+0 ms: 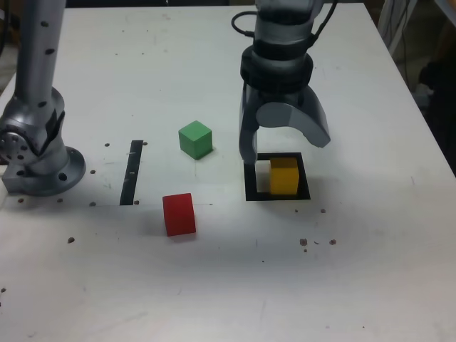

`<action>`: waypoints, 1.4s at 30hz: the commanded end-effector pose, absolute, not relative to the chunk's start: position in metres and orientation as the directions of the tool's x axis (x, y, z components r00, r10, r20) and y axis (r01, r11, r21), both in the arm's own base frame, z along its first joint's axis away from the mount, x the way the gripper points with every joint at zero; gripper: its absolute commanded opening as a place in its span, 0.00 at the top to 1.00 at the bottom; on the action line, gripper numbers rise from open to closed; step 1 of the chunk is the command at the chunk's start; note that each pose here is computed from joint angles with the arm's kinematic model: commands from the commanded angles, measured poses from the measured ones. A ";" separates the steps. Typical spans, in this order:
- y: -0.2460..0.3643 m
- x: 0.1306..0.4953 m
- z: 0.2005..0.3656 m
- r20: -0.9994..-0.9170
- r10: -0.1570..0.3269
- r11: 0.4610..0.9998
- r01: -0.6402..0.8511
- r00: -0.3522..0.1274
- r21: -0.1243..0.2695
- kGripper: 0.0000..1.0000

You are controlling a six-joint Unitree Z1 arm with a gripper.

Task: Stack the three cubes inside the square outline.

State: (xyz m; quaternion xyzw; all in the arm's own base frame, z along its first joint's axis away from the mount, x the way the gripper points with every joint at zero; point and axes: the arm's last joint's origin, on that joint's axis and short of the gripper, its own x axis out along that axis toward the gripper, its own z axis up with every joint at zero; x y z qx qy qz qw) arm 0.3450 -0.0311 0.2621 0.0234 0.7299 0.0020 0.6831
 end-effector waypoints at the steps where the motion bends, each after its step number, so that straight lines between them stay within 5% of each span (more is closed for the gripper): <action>1: -0.029 0.335 0.276 -0.997 0.046 0.999 0.028 -0.065 0.044 0.01; 7: -0.025 0.286 0.317 -0.989 0.084 0.996 0.033 -0.119 0.080 0.01; 11: -0.030 0.260 0.324 -0.989 0.085 0.996 0.047 -0.119 0.079 0.01; 28: -0.091 0.227 0.278 -0.967 0.051 0.992 0.125 -0.250 0.020 0.06; 42: -0.110 0.222 0.260 -0.971 0.056 0.998 0.026 -0.233 0.052 0.09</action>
